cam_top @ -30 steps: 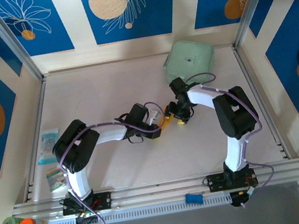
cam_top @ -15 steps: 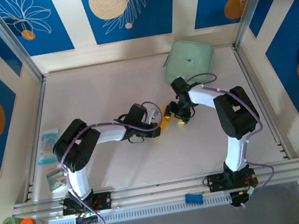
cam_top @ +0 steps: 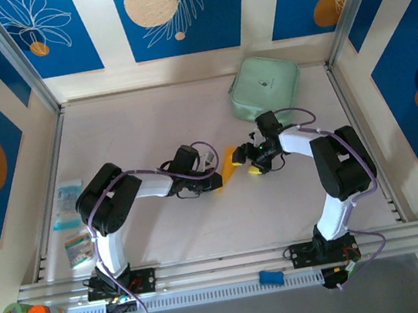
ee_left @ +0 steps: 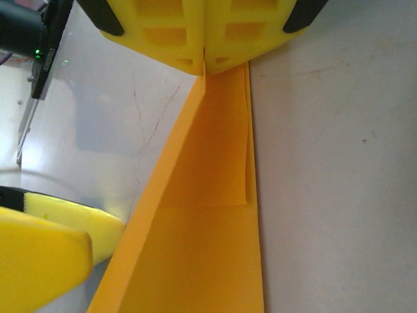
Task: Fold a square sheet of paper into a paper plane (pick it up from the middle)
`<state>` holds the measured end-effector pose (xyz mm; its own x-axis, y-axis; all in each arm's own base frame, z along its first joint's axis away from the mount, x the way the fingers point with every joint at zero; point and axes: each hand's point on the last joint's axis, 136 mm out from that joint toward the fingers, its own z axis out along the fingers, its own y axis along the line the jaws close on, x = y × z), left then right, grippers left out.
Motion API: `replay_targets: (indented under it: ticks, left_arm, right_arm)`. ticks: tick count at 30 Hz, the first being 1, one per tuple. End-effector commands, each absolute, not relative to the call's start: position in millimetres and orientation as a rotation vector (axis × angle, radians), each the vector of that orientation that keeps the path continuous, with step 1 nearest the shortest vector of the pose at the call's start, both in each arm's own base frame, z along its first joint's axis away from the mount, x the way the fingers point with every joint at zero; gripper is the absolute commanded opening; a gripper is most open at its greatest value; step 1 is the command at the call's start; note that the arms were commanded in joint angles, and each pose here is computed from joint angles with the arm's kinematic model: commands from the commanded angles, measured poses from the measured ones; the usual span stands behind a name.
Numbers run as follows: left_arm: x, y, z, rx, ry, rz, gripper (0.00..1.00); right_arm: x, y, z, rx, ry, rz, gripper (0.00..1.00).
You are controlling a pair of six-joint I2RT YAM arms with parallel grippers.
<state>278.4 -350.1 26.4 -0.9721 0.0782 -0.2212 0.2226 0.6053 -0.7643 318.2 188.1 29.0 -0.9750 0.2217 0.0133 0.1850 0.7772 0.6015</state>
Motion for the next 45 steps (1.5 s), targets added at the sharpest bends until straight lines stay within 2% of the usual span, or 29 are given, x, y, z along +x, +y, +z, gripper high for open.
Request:
replay_targets:
  ticks: [1, 12, 18, 26, 29, 33, 38, 42, 45]
  left_arm:
    - [277, -349, 21, 0.168, 2.696, -1.362, 0.00]
    - [277, -347, 16, 0.138, 2.710, -1.360, 0.00]
    - [277, -345, 12, 0.124, 2.714, -1.354, 0.00]
    - [276, -341, 6, 0.110, 2.728, -1.331, 0.11]
    - [275, -339, 1, 0.103, 2.742, -1.317, 0.07]
    - [274, -335, -3, 0.073, 2.756, -1.300, 0.00]
    - [275, -333, -3, 0.039, 2.756, -1.302, 0.00]
    - [275, -332, -5, 0.019, 2.758, -1.307, 0.00]
    - [275, -333, -6, 0.012, 2.756, -1.315, 0.00]
  right_arm:
    - [313, 196, 3, 0.149, 2.908, 0.957, 0.69]
    - [310, 197, -34, 0.165, 3.082, 0.602, 0.64]
    - [306, 201, -48, 0.183, 3.141, 0.507, 0.66]
    - [300, 200, -59, 0.214, 3.196, 0.408, 0.69]
    - [298, 201, -60, 0.217, 3.202, 0.411, 0.69]
    - [304, 207, -41, 0.194, 3.152, 0.507, 0.69]
    - [320, 214, 20, 0.151, 2.925, 0.788, 0.68]
    - [323, 224, 63, 0.084, 2.697, 1.129, 0.64]
    - [316, 233, 76, 0.050, 2.618, 1.294, 0.58]
